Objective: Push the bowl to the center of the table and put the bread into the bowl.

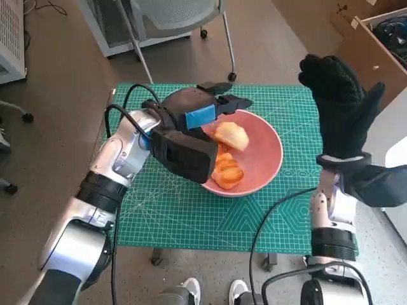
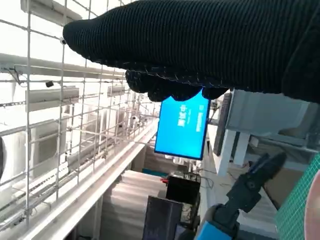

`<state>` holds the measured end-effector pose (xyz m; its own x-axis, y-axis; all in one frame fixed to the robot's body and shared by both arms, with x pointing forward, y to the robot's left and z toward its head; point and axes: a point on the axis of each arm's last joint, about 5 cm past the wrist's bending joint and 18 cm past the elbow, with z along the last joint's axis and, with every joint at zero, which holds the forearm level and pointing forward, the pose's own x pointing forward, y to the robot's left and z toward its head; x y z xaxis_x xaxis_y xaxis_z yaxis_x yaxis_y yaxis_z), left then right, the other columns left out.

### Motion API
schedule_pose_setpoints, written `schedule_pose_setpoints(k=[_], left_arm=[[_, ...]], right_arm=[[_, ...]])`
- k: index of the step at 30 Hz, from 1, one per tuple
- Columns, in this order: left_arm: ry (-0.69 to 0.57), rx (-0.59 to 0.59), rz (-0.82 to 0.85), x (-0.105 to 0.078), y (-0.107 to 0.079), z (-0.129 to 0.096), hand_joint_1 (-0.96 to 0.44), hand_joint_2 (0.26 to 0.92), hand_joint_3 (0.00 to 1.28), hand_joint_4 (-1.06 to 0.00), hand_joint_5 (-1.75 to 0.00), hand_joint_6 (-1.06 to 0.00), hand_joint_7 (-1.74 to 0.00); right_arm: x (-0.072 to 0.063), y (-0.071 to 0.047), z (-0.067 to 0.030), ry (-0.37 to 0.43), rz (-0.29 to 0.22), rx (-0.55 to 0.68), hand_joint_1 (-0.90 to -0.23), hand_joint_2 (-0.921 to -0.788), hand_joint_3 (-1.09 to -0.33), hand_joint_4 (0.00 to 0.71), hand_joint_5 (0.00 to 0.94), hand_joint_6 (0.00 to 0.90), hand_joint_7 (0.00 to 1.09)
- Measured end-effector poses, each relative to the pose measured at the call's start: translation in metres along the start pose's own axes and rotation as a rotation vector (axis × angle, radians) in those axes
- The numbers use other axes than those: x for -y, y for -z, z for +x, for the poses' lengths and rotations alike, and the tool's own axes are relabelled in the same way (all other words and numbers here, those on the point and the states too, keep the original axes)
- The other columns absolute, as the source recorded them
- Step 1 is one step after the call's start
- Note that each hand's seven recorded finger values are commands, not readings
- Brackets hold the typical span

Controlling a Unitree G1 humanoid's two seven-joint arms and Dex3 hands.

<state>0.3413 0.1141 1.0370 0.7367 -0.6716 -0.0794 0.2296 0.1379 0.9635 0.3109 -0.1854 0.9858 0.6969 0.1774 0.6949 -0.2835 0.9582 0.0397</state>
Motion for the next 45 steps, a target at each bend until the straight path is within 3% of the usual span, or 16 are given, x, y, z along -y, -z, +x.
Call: schedule_pose_setpoints(k=[9, 19, 26, 33, 41, 42, 45], left_arm=[[-0.015, 0.006, -0.071, 0.003, 0.003, -0.003, -0.71, 0.909, 0.0, -0.03, 0.0, -0.21, -0.01], [-0.125, 0.074, -0.217, -0.004, 0.006, -0.02, -0.71, 0.92, 0.05, -0.04, 0.0, -0.23, -0.02], [-0.365, 0.173, -0.518, -0.003, 0.019, -0.041, -0.73, 0.921, 0.15, -0.09, -0.02, -0.25, -0.03], [-0.64, 0.291, -0.887, 0.015, 0.02, -0.053, -0.71, 0.921, 0.27, -0.12, -0.03, -0.24, -0.04], [-0.849, 0.286, -0.969, 0.025, 0.009, -0.067, -0.69, 0.921, 0.35, -0.14, -0.04, -0.23, -0.05], [-0.856, 0.285, -0.975, 0.026, 0.008, -0.069, -0.68, 0.921, 0.34, -0.14, -0.05, -0.16, -0.2], [-0.859, 0.282, -0.991, 0.028, 0.006, -0.071, -0.68, 0.921, 0.34, -0.13, -0.06, -0.06, -0.39]], right_arm=[[-0.001, 0.0, 0.0021, -0.004, 0.004, 0.002, -0.541, -0.921, -0.562, 0.351, 0.0, 0.235, 0.4], [-0.005, 0.0, 0.0047, -0.014, 0.012, 0.012, -0.545, -0.921, -0.562, 0.348, 0.0, 0.238, 0.41], [-0.005, -0.004, 0.0075, -0.023, 0.009, 0.028, -0.54, -0.921, -0.559, 0.353, 0.003, 0.238, 0.41], [-0.008, -0.009, 0.0122, -0.036, 0.007, 0.045, -0.539, -0.921, -0.55, 0.359, 0.005, 0.236, 0.41], [-0.012, -0.014, 0.0177, -0.045, 0.006, 0.062, -0.543, -0.921, -0.537, 0.366, 0.007, 0.247, 0.41], [-0.012, -0.014, 0.0183, -0.046, 0.006, 0.064, -0.542, -0.921, -0.536, 0.367, 0.007, 0.249, 0.4], [-0.014, -0.016, 0.02, -0.053, 0.005, 0.068, -0.537, -0.921, -0.534, 0.367, 0.006, 0.254, 0.4]])
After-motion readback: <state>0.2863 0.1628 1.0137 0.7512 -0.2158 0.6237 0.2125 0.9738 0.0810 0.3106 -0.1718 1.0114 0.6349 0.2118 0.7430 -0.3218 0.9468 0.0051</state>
